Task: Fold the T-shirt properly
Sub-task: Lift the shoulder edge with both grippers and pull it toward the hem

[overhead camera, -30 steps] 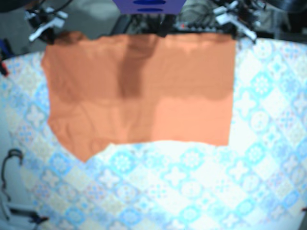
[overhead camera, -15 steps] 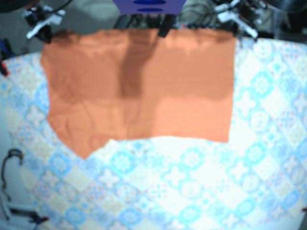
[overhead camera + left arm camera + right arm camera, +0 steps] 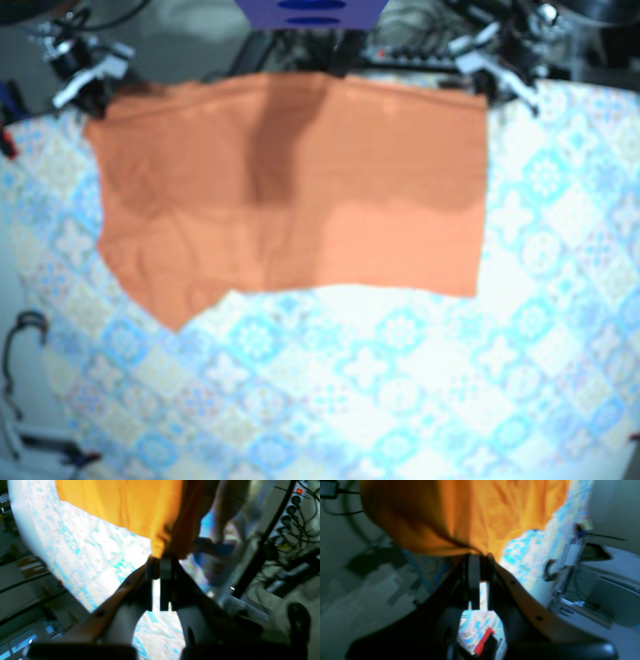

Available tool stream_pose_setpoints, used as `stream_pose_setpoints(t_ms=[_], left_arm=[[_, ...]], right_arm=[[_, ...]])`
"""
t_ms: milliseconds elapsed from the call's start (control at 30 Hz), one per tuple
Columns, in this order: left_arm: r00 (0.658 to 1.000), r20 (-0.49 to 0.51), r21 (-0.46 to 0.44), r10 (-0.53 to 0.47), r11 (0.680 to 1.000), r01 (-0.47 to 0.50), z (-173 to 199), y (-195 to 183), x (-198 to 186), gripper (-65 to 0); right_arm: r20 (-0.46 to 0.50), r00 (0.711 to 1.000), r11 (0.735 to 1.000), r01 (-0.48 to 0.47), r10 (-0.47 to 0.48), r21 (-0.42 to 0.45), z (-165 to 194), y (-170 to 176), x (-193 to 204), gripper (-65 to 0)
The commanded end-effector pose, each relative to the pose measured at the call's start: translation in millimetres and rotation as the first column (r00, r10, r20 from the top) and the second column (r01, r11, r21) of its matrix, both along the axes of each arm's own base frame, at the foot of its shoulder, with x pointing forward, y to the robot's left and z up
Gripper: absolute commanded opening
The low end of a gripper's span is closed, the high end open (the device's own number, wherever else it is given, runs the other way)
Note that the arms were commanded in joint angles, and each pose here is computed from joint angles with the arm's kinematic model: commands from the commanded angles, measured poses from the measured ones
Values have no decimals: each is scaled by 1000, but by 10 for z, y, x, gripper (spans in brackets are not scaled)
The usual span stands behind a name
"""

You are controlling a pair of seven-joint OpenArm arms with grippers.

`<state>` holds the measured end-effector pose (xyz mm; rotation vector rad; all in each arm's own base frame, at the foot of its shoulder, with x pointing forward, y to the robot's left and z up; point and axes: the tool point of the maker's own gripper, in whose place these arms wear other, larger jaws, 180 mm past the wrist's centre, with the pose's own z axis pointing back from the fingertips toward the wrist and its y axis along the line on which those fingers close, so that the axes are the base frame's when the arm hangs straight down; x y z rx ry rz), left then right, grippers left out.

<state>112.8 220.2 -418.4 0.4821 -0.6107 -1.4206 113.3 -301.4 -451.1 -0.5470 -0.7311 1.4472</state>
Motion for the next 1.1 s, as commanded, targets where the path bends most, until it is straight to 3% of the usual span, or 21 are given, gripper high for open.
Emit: stream_pose_setpoints(t_ms=[0, 167, 267, 833, 1067], left_arm=[[999, 34, 6, -5, 1000, 5, 73, 16, 83, -650], [997, 82, 11, -3, 1000, 2, 126, 32, 293, -650], [994, 107, 26, 8, 1000, -11, 162, 66, 421, -650], [993, 93, 68, 77, 994, -83, 29, 335, 773, -650], [990, 99, 42, 100, 994, -104, 44, 339, 827, -650]], right_arm=[[51, 999, 1000, -3, 3, -11, 115, -38, 142, -650], [85, 996, 1000, 6, -5, -20, 162, -63, 318, -650], [54, 998, 1000, 16, -16, -9, 121, -75, 384, -650], [91, 995, 999, 45, -44, -4, 202, -102, 860, -650], [1, 999, 998, 55, -55, 12, 93, -98, 801, -650]])
